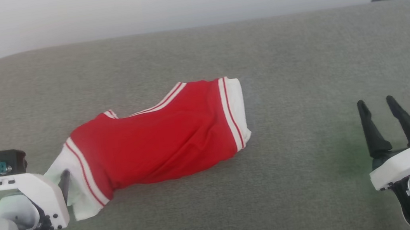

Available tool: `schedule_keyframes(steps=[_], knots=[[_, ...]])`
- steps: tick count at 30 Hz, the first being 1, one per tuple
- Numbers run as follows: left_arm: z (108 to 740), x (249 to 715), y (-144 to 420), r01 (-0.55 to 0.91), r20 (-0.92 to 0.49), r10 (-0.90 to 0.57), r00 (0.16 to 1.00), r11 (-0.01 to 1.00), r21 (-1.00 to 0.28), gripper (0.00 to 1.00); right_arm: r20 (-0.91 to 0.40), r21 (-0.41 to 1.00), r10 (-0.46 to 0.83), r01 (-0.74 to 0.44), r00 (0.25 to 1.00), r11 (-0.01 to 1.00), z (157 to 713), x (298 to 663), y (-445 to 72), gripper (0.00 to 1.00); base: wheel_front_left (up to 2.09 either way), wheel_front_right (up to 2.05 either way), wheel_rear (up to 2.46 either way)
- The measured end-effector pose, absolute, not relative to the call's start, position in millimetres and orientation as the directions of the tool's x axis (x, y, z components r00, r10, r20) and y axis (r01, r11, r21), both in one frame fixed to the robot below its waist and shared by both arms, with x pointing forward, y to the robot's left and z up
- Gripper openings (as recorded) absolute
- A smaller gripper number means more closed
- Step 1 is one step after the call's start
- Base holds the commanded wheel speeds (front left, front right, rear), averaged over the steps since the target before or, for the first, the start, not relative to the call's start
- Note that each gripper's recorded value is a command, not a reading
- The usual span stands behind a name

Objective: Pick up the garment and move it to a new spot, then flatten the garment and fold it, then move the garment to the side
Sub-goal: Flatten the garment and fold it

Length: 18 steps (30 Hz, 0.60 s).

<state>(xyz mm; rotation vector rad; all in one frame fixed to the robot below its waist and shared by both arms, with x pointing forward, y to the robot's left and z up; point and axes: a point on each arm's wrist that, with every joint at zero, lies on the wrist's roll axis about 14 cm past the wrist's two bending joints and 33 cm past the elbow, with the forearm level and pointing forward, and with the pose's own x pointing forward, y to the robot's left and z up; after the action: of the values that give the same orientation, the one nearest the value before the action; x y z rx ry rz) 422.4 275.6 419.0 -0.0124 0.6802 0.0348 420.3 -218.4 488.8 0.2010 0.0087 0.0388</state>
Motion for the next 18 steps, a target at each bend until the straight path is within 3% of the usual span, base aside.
schedule_keyframes(steps=[8,18], knots=[[482,416,287,-0.086,-0.316,0.085,0.945,0.996,0.012,1.0,-0.028,0.223,0.17,-0.16,0.985,0.961,494,431,-179,1.0,0.0,0.0,0.0],[520,356,301,-0.219,-0.02,0.218,0.976,0.975,-0.042,1.0,-0.158,0.19,0.37,-0.339,0.916,0.921,489,460,-117,1.0,0.0,0.0,0.0]])
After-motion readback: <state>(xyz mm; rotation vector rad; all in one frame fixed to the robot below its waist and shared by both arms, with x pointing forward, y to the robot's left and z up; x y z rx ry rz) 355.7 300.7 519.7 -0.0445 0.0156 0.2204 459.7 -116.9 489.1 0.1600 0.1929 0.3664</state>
